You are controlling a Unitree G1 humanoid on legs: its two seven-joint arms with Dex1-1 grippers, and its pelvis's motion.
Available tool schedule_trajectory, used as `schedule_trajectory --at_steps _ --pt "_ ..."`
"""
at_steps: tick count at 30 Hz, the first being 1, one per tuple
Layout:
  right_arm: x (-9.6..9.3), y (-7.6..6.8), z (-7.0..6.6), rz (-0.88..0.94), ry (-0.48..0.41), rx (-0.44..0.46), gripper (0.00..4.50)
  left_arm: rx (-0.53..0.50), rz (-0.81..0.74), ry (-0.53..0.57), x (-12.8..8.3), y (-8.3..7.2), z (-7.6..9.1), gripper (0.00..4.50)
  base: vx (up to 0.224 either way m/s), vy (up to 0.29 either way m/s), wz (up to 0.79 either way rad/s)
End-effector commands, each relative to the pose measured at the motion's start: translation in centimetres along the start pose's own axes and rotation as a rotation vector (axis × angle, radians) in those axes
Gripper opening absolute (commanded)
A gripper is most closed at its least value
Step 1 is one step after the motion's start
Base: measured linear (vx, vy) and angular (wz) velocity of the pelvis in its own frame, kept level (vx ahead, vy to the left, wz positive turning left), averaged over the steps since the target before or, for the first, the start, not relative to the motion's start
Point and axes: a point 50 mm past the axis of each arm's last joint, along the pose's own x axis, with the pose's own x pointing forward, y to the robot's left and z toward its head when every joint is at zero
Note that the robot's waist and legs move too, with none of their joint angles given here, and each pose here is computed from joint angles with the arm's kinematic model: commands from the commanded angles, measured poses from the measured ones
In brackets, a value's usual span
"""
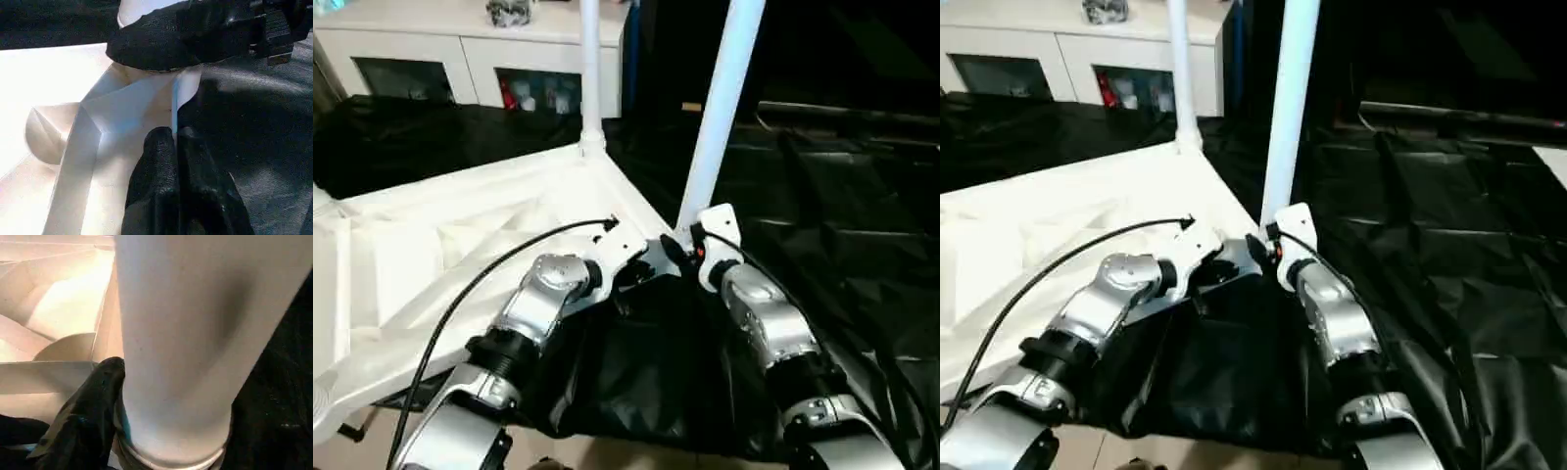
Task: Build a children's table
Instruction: Rotate leg to tighten
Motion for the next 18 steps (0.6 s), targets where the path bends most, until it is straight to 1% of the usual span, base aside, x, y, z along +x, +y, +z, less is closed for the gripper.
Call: schedule_trajectory --at_steps 1,3,4,5,6,7,8,9,10,11,14,18 --pt "0.5 2.8 -0.1 0.159 0.0 0.034 3.43 0.063 -0.069 -0.129 0.6 -1.0 2.6 0.0 0.0 0.0 0.0" --pt "0.3 2.6 0.0 0.177 -0.003 0.016 3.66 0.073 -0.089 -0.13 0.4 -1.0 2.5 0.0 0.0 0.0 0.0" --pt "0.0 2.2 0.0 0.203 -0.001 -0.02 3.66 0.09 -0.124 -0.137 0.0 -1.2 2.3 0.0 0.0 0.0 0.0" --pt "-0.1 2.2 0.0 0.204 -0.001 -0.021 3.87 0.09 -0.125 -0.137 0.0 -1.2 2.3 0.0 0.0 0.0 0.0" --pt "-0.4 2.0 0.1 0.237 -0.004 -0.035 3.87 0.099 -0.15 -0.144 -0.3 -1.3 2.1 0.0 0.0 0.0 0.0" --pt "-0.6 1.8 0.1 0.27 -0.006 -0.042 3.96 0.112 -0.17 -0.154 -0.6 -1.4 2.1 0.0 0.0 0.0 0.0" --pt "-1.0 1.8 0.1 0.311 -0.01 -0.057 3.96 0.113 -0.187 -0.155 -0.8 -1.5 1.9 0.0 0.0 0.0 0.0" --pt "-1.0 1.8 0.1 0.311 -0.01 -0.057 3.96 0.113 -0.187 -0.155 -0.8 -1.5 1.9 0.0 0.0 0.0 0.0" --pt "-1.5 1.6 0.2 0.37 -0.009 -0.08 3.96 0.125 -0.212 -0.159 -1.3 -1.6 1.7 0.0 0.0 0.0 0.0" --pt "-1.7 1.5 0.2 0.391 -0.009 -0.089 3.96 0.13 -0.22 -0.159 -1.5 -1.6 1.7 0.0 0.0 0.0 0.0" --pt "-3.3 1.0 0.3 0.545 0.0 -0.167 3.96 0.153 -0.293 -0.154 -2.7 -1.8 1.0 0.0 0.0 0.0 0.0" --pt "-4.5 0.7 0.3 0.655 0.019 -0.221 3.96 0.16 -0.36 -0.149 -3.5 -2.1 0.5 0.0 0.0 0.0 0.0"
